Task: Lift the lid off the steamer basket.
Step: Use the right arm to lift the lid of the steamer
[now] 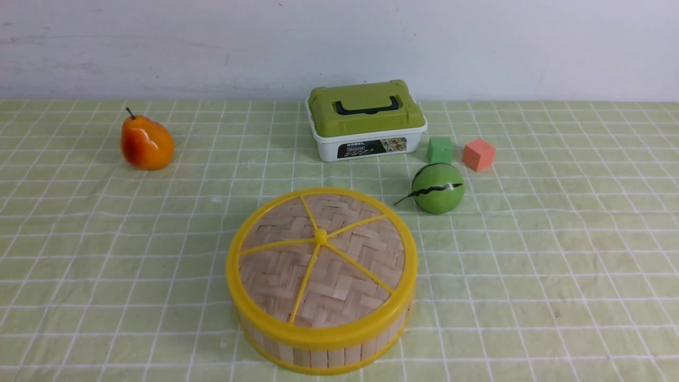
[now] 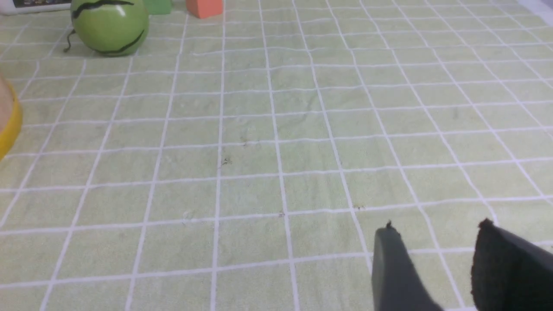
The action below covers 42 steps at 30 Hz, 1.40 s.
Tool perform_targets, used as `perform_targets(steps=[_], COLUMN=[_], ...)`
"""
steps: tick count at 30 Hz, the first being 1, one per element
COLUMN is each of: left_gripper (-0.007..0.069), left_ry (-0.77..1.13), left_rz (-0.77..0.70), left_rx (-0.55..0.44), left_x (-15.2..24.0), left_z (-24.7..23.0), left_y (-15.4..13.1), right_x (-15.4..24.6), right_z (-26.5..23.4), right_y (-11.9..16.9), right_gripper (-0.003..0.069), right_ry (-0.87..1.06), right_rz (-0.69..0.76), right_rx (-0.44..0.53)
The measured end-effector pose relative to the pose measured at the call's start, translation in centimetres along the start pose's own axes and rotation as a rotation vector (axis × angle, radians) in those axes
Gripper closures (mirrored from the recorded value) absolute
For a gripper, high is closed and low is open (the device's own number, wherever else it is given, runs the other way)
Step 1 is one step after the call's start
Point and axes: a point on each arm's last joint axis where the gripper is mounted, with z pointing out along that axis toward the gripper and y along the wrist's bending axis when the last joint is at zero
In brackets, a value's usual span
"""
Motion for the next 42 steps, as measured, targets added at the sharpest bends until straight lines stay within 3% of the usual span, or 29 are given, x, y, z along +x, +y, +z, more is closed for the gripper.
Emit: perform_targets(steps=[10, 15, 20, 22, 23, 24, 25, 27, 37, 42], left_gripper=[0.0386, 0.0386, 0.0386, 0.0386, 0.0386, 0.0386, 0.0386, 0.0386, 0.0386, 0.0386], left_ry=[0.000, 0.000, 0.000, 0.000, 0.000, 0.000, 0.000, 0.000, 0.000, 0.000], left_rz=[0.000, 0.000, 0.000, 0.000, 0.000, 0.000, 0.000, 0.000, 0.000, 0.000], left_rx=[0.000, 0.000, 0.000, 0.000, 0.000, 0.000, 0.000, 0.000, 0.000, 0.000], left_x=[0.0, 0.0, 0.0, 0.0, 0.0, 0.0, 0.0, 0.0, 0.0, 0.0], left_z=[0.0, 0.0, 0.0, 0.0, 0.0, 0.0, 0.0, 0.0, 0.0, 0.0], left_y=[0.0, 0.0, 0.0, 0.0, 0.0, 0.0, 0.0, 0.0, 0.0, 0.0], right_x=[0.0, 0.0, 0.0, 0.0, -0.1, 0.0, -0.1, -0.2, 0.0, -1.0], right_z=[0.0, 0.0, -0.1, -0.1, -0.2, -0.2, -0.2, -0.3, -0.2, -0.5], right_y=[0.0, 0.2, 1.0, 1.5, 1.9, 1.9, 2.3, 2.5, 2.1, 2.0], right_gripper=[0.0418, 0.0418, 0.0418, 0.0418, 0.0418, 0.0418, 0.0418, 0.0418, 0.0418, 0.0457], right_ry=[-0.001, 0.005, 0.024, 0.048, 0.075, 0.078, 0.104, 0.124, 0.082, 0.046], right_rz=[-0.009, 0.110, 0.417, 0.652, 0.843, 0.854, 1.024, 1.136, 0.911, 0.702], right_rx=[0.004, -0.027, -0.107, -0.159, -0.205, -0.205, -0.243, -0.270, -0.228, -0.222])
